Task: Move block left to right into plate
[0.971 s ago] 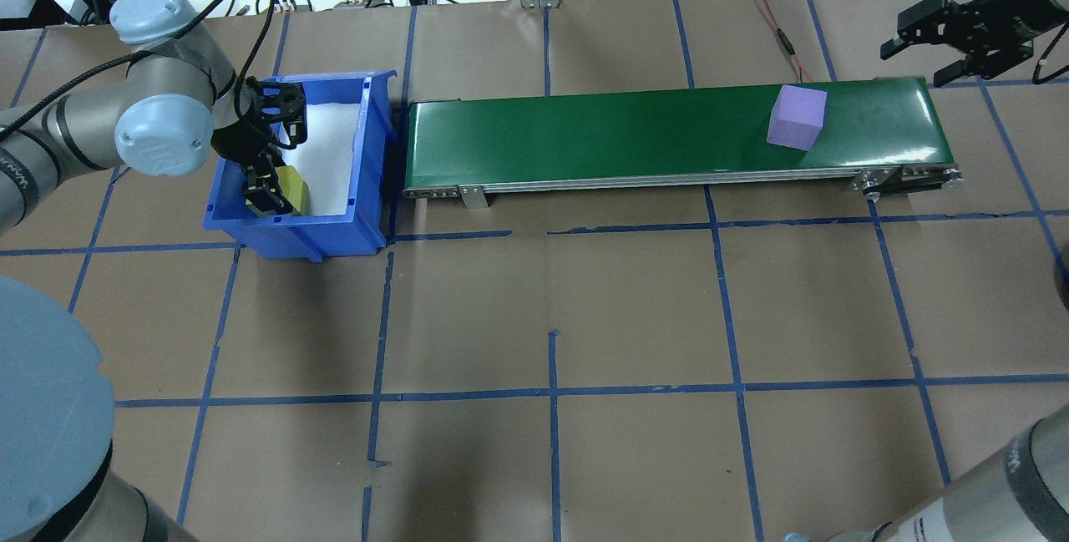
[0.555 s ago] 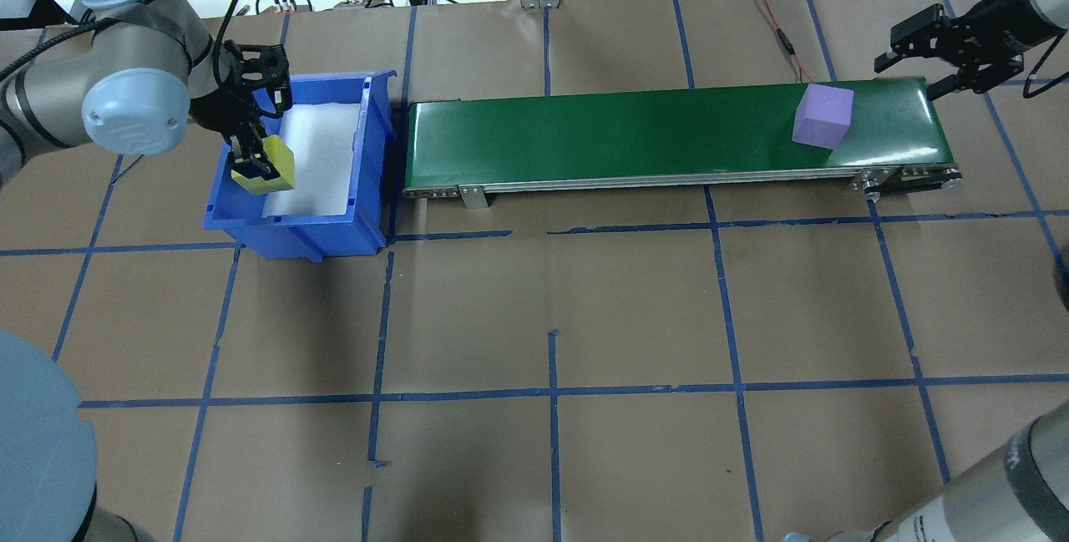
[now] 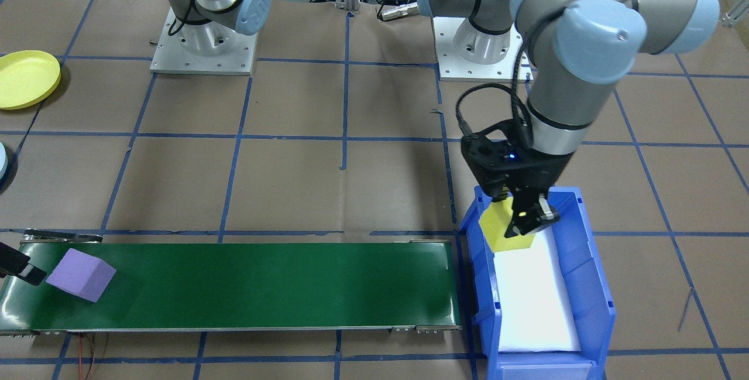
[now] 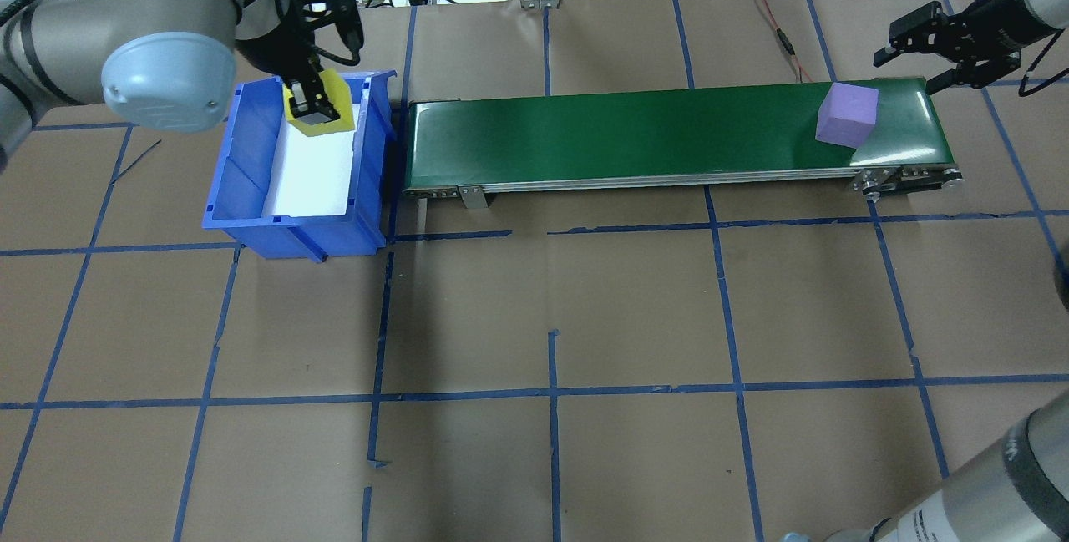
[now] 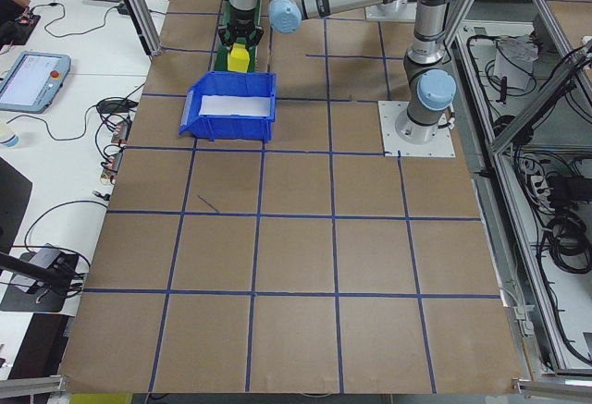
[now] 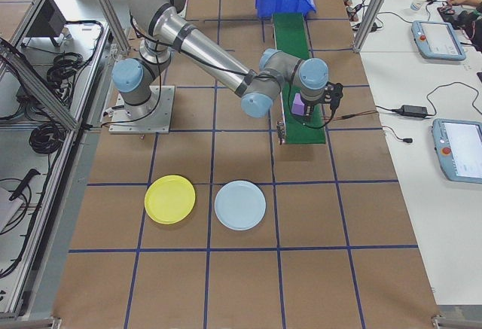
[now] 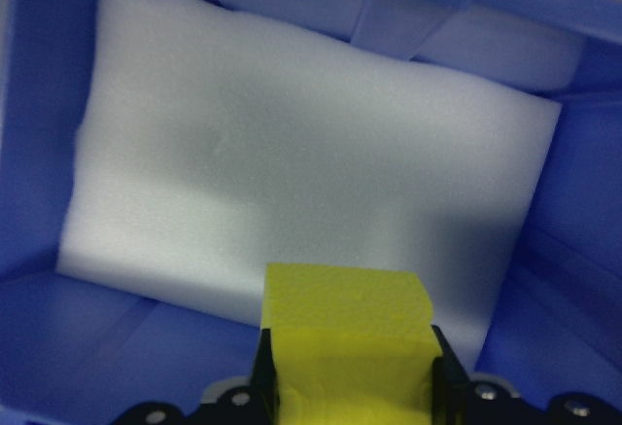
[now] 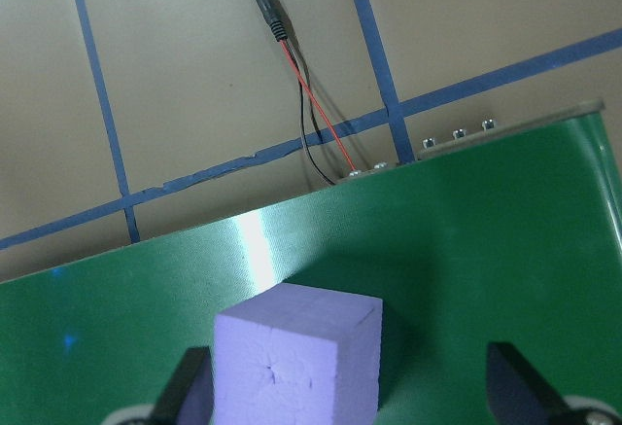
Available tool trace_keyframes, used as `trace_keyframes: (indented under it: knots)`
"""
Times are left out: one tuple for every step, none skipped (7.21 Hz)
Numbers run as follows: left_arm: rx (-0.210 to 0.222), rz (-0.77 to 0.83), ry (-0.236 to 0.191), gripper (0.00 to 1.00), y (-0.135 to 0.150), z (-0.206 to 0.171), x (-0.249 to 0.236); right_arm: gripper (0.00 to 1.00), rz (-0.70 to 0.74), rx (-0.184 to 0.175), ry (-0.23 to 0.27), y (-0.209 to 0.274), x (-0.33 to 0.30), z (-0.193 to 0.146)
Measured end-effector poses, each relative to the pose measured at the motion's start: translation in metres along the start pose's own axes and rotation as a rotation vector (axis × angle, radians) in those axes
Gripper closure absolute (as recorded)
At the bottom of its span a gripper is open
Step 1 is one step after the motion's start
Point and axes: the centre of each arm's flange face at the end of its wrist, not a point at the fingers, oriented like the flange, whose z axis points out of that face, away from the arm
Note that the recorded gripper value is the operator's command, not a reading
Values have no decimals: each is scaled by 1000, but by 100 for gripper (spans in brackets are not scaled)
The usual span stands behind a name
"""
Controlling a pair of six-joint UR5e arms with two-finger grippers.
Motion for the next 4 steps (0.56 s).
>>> trace_keyframes:
  knots:
    - [43,-21,4,63,-30,-5,13,0,1,-4,0,-1,3,5]
    - [84,-34,25,63,-44,1,17,0,3,-10,1,-1,5,9]
    - [104,-37,45,63,-53,19,15,0,5,-13,3,-2,7,14]
    - [114,-35,52,63,-61,47,8,0,5,-14,5,-3,10,19]
